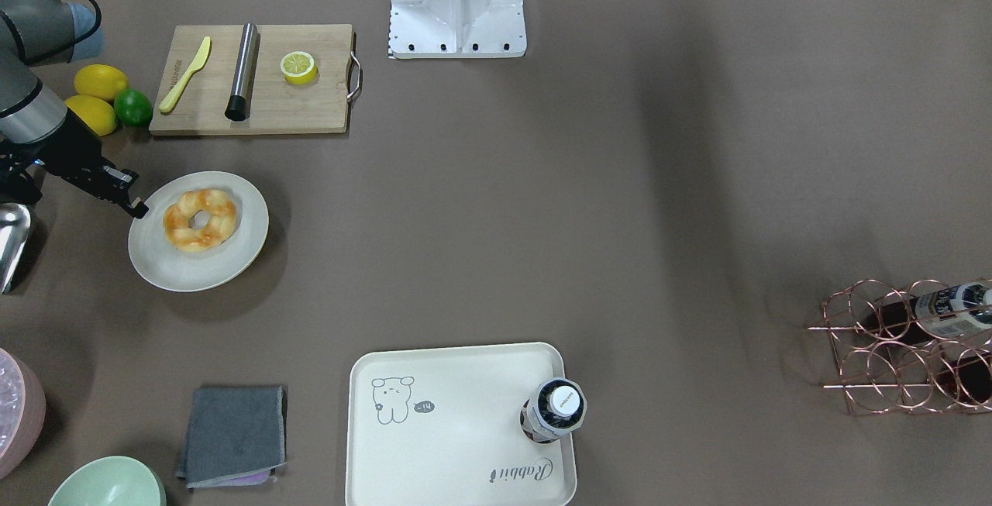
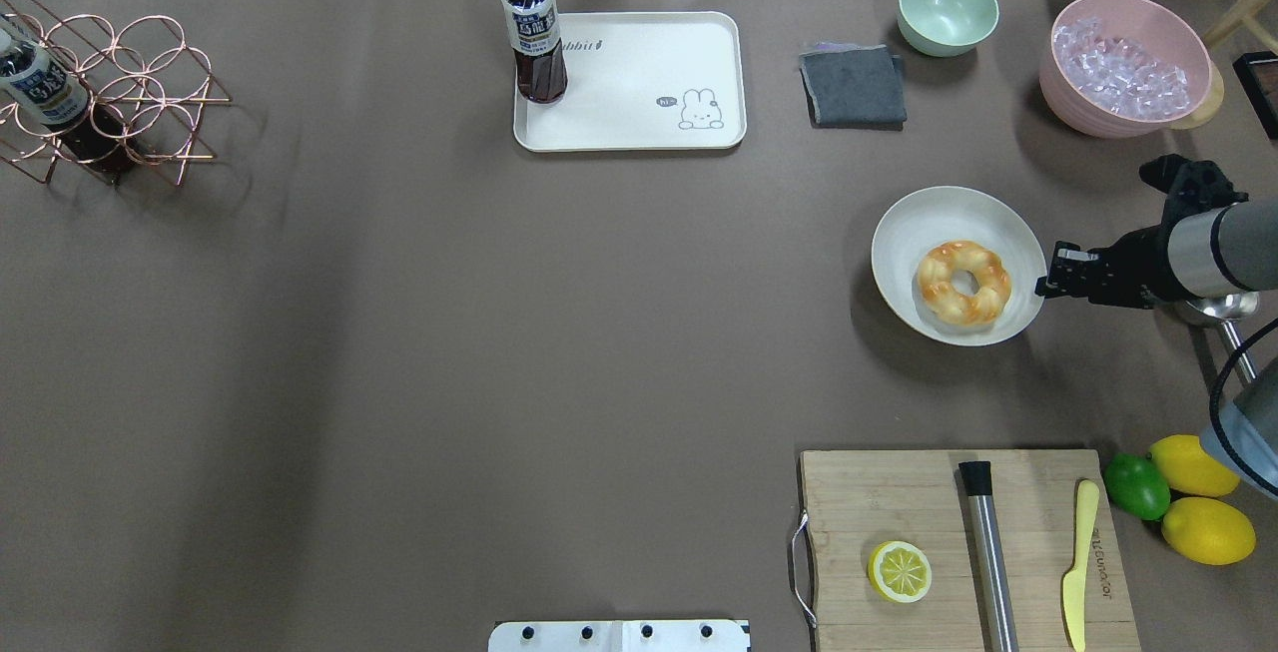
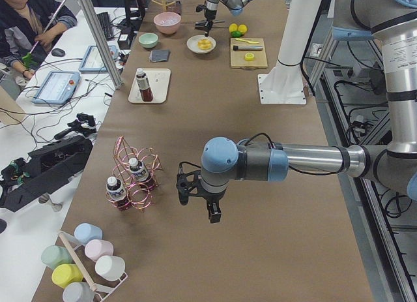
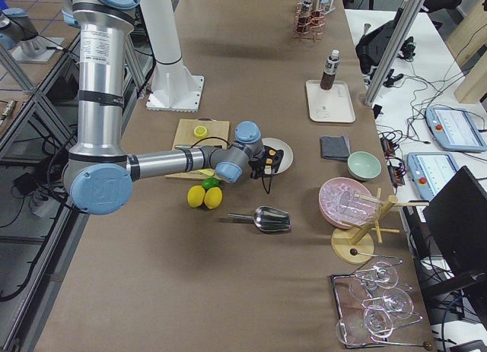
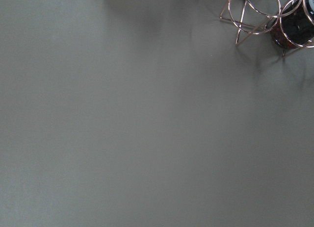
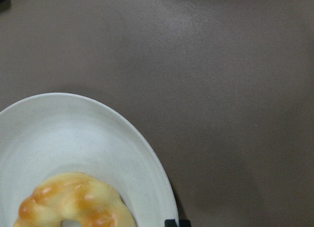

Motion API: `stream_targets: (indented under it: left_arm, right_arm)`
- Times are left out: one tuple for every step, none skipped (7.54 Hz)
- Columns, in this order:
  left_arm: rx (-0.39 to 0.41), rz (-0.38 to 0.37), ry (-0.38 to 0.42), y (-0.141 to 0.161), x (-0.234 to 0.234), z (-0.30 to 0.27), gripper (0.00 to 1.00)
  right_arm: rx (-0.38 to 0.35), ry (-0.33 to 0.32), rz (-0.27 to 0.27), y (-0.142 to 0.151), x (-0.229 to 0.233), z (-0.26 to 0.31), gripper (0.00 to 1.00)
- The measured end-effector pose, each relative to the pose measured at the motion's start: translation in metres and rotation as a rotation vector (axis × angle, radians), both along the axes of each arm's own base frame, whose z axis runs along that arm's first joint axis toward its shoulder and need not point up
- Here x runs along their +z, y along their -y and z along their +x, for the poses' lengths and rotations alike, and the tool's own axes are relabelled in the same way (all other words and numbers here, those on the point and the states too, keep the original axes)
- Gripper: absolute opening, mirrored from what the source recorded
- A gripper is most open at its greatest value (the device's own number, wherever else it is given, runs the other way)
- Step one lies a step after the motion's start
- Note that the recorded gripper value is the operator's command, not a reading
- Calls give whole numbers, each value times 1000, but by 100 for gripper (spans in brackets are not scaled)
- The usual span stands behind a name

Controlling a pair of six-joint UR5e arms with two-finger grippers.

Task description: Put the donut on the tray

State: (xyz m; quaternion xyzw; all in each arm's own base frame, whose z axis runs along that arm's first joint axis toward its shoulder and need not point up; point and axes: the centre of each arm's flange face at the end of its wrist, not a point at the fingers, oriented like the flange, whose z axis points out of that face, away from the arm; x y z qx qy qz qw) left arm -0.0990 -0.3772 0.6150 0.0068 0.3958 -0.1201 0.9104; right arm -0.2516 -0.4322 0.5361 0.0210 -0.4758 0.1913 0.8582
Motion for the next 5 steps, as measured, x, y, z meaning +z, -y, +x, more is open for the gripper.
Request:
stream_targets:
  left_arm:
    - [0, -1, 0, 0, 0, 0, 99]
    - [0, -1, 0, 0, 0, 0, 99]
    - [0, -1, 0, 0, 1, 0, 99]
    - [0, -1, 0, 0, 1, 0, 99]
    - [0, -1, 0, 0, 0, 0, 99]
  right_arm:
    - [9, 28, -4, 11, -11, 13, 0]
    - [22, 44, -16, 26, -23, 22, 0]
    - [36, 43, -36, 49, -45, 21, 0]
    - [50, 19, -70, 78, -77, 9, 0]
    - [60, -13, -106, 104, -111, -5, 0]
